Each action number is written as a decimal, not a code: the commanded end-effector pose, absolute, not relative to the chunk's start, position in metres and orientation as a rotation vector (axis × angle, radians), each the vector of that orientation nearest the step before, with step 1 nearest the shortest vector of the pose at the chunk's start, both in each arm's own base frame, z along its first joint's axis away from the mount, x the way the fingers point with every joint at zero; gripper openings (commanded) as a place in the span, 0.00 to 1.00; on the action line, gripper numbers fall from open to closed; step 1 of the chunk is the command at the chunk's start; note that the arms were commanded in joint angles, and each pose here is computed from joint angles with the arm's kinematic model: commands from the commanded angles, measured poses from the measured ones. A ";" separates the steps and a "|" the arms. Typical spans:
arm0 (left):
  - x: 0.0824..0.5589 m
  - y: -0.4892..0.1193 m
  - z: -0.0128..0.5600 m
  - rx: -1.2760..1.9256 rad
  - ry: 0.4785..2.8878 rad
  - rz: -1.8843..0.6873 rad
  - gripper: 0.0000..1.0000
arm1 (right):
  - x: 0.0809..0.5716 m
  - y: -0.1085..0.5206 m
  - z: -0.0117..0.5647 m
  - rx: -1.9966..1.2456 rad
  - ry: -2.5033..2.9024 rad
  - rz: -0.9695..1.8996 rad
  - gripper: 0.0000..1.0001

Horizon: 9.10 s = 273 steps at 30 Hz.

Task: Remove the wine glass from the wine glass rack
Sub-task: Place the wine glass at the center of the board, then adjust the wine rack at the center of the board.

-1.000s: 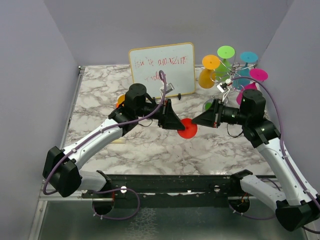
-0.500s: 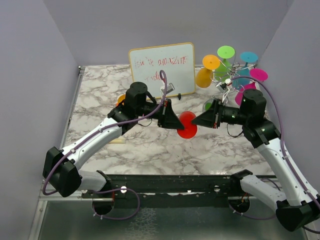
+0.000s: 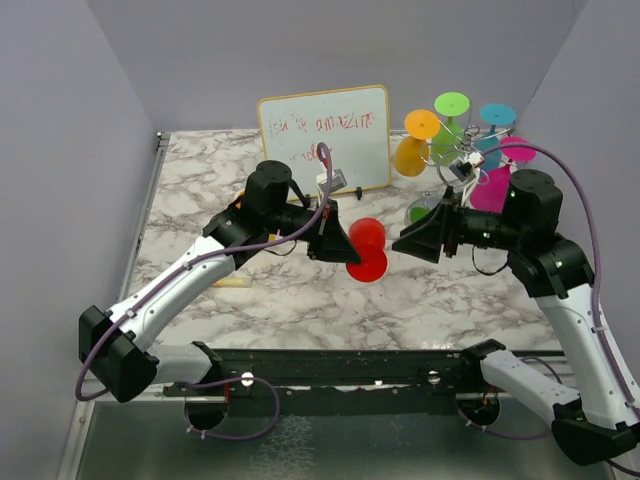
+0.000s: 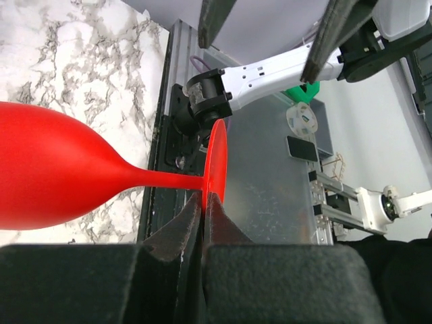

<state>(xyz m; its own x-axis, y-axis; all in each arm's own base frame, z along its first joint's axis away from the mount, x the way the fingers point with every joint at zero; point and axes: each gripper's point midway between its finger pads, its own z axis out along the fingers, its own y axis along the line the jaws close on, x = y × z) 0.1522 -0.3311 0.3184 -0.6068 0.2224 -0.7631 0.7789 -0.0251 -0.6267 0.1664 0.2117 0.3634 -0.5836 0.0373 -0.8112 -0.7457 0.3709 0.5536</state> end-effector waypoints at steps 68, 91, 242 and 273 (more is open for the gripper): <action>0.203 -0.272 0.327 1.097 1.597 -0.847 0.67 | 0.212 0.300 0.296 -1.553 1.075 0.750 0.01; 0.261 -0.249 0.375 1.042 1.777 -0.932 0.99 | 0.200 0.269 0.254 -1.725 0.822 0.425 0.01; 0.353 -0.241 0.271 0.687 2.070 -0.443 0.99 | 0.364 0.050 0.044 1.058 1.896 1.038 0.55; 0.339 -0.231 0.286 0.664 2.046 -0.444 0.99 | 0.432 0.107 0.028 1.014 1.868 1.086 0.55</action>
